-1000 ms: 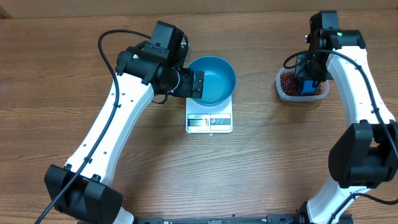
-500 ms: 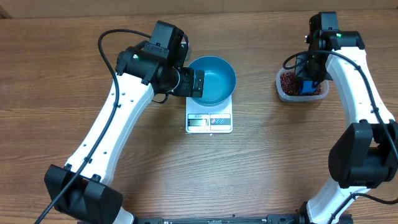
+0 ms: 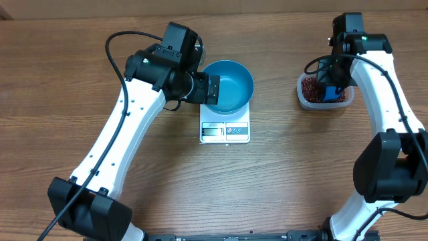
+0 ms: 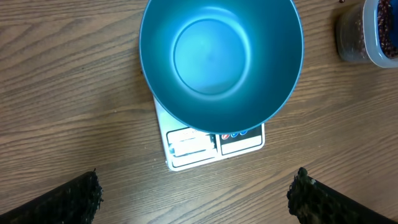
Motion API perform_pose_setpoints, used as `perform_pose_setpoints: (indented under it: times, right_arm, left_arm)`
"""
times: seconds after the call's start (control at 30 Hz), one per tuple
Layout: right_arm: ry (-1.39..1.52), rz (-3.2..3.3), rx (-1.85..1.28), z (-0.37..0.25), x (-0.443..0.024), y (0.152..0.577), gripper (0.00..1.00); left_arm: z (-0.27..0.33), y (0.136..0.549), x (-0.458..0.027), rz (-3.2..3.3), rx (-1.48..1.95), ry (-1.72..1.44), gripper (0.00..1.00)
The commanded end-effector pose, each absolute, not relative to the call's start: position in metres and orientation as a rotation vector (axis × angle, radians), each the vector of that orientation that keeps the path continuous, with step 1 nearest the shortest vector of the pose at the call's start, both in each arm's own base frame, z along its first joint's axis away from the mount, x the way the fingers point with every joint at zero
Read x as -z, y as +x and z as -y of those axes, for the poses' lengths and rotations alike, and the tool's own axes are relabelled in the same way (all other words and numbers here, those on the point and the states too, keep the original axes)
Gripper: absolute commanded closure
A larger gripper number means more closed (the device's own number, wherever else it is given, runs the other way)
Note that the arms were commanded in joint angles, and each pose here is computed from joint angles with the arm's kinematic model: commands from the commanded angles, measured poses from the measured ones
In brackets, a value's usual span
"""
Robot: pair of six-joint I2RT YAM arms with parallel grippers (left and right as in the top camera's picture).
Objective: Scoop item into bowl and weigh 150g on scale
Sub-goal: 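Lower the scoop into the red beans with the right gripper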
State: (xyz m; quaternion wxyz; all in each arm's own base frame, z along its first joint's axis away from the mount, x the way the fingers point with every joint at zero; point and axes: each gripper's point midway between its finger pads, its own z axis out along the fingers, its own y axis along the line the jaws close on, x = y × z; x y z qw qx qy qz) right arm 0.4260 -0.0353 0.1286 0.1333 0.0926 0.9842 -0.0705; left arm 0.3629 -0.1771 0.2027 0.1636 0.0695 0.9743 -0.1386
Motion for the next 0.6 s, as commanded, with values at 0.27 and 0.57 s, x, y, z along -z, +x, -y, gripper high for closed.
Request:
perform_pose_setpoints:
  times: [0.27, 0.57]
  right_arm:
    - [0.281, -2.863, 0.21, 0.0378, -0.1132, 0.4231, 0.9]
    - [0.282, -2.871, 0.211, 0.0377, -0.1127, 0.4212, 0.76]
  left_arm:
    - [0.1784, 0.3649, -0.2038, -2.768, 0.377, 0.224, 0.01]
    - [0.1786, 0.3654, -0.204, -2.765, 0.378, 0.224, 0.0]
